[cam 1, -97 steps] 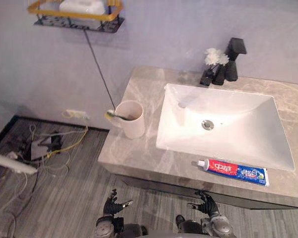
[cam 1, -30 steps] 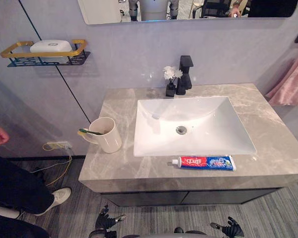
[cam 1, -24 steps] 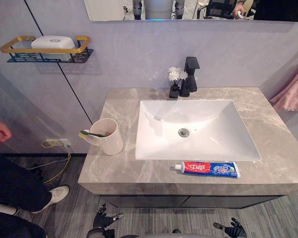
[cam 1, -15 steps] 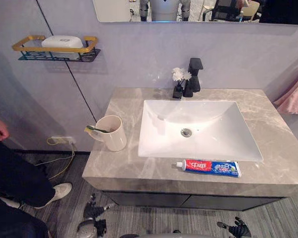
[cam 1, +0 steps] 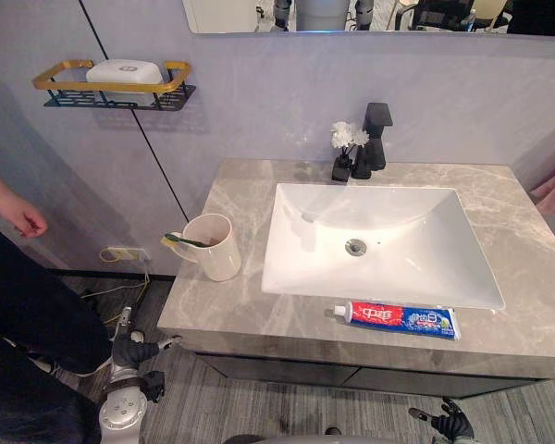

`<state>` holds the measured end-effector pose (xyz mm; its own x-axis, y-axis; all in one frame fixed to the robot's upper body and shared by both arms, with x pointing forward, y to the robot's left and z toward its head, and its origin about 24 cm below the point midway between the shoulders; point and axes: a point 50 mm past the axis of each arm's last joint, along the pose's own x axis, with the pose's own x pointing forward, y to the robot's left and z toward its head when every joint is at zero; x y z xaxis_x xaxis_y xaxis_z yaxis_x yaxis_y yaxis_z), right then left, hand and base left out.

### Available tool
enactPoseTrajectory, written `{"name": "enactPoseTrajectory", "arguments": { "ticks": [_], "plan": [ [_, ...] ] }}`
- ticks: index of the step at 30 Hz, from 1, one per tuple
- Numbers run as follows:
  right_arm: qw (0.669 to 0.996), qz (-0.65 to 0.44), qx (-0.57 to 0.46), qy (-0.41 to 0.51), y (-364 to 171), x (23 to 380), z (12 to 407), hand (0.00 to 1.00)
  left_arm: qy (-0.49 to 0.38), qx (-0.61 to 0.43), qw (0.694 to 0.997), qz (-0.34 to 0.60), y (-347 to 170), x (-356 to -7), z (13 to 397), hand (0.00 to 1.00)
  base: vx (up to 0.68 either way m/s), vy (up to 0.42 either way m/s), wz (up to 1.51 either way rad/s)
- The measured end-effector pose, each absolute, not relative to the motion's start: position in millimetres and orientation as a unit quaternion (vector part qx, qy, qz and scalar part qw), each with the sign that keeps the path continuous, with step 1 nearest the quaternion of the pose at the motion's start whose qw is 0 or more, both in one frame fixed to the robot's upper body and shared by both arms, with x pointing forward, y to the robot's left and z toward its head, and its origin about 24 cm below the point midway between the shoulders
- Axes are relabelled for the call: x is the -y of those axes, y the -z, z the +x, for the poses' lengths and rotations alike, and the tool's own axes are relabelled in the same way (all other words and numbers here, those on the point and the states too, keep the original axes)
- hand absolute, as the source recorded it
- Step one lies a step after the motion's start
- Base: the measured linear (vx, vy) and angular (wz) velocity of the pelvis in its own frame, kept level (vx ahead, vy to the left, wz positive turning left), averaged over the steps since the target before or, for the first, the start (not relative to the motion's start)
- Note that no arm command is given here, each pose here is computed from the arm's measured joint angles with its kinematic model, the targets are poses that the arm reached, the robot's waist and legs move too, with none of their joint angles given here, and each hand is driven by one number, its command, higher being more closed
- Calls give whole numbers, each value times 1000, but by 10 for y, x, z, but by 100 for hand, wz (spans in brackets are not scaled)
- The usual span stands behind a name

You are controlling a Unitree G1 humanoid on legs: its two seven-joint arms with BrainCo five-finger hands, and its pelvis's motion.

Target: Organize washtable

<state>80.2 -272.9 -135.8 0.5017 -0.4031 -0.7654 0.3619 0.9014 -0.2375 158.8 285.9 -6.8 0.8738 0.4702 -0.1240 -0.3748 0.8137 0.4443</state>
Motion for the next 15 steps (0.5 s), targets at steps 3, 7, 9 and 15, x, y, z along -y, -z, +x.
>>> {"name": "enactPoseTrajectory", "arguments": {
  "ticks": [3, 7, 9, 15],
  "plan": [
    [866, -23, -449, 219, 1361, 2726, 794, 0, -252, -59, 938, 231, -216, -2969, 1619, 0, -45, 14, 1],
    [865, -21, -452, 214, 1368, 2723, 763, 0, -261, 45, 928, 263, -674, -2988, 1674, 0, -67, 11, 0],
    [866, -20, -453, 212, 1370, 2721, 758, 0, -254, 86, 925, 270, -832, -2938, 1691, 0, -34, 8, 1],
    [862, -21, -460, 210, 1385, 2712, 713, 0, -244, 177, 919, 255, -1166, -2806, 1706, 0, -7, 5, 3]
  ]
}}
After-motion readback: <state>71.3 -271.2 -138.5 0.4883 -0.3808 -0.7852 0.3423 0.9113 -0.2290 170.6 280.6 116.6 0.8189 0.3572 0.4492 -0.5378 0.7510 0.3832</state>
